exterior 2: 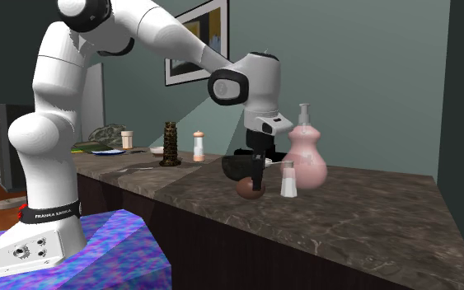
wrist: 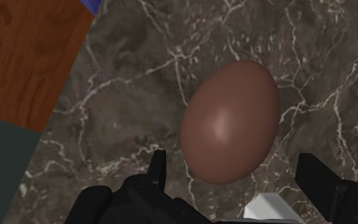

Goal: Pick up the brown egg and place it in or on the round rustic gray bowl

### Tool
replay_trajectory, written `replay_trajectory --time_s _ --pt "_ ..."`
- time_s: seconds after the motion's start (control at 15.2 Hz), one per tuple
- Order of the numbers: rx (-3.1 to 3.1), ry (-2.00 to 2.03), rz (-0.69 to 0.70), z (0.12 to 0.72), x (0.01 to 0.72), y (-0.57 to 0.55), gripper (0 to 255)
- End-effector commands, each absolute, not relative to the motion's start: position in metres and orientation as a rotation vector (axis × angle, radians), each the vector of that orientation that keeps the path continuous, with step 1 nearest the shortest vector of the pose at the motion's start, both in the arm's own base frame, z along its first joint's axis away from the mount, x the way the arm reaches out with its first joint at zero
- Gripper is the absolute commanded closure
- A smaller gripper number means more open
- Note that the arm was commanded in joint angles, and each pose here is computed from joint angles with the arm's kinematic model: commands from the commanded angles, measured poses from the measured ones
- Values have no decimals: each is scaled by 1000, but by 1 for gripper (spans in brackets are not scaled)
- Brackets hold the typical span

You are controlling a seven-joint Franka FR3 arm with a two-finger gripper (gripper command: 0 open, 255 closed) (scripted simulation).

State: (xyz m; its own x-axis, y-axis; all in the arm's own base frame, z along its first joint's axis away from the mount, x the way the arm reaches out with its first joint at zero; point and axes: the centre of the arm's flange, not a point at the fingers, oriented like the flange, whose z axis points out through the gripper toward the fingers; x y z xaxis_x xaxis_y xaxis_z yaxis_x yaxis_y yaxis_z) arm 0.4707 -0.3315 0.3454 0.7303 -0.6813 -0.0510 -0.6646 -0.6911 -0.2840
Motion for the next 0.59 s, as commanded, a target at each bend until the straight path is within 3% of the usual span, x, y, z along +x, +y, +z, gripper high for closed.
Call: replay_trajectory --time_s 0.0,0.53 --pt "-2650 1057 -85 336 471 -329 0" --pt "-2650 1057 -85 323 474 -326 0"
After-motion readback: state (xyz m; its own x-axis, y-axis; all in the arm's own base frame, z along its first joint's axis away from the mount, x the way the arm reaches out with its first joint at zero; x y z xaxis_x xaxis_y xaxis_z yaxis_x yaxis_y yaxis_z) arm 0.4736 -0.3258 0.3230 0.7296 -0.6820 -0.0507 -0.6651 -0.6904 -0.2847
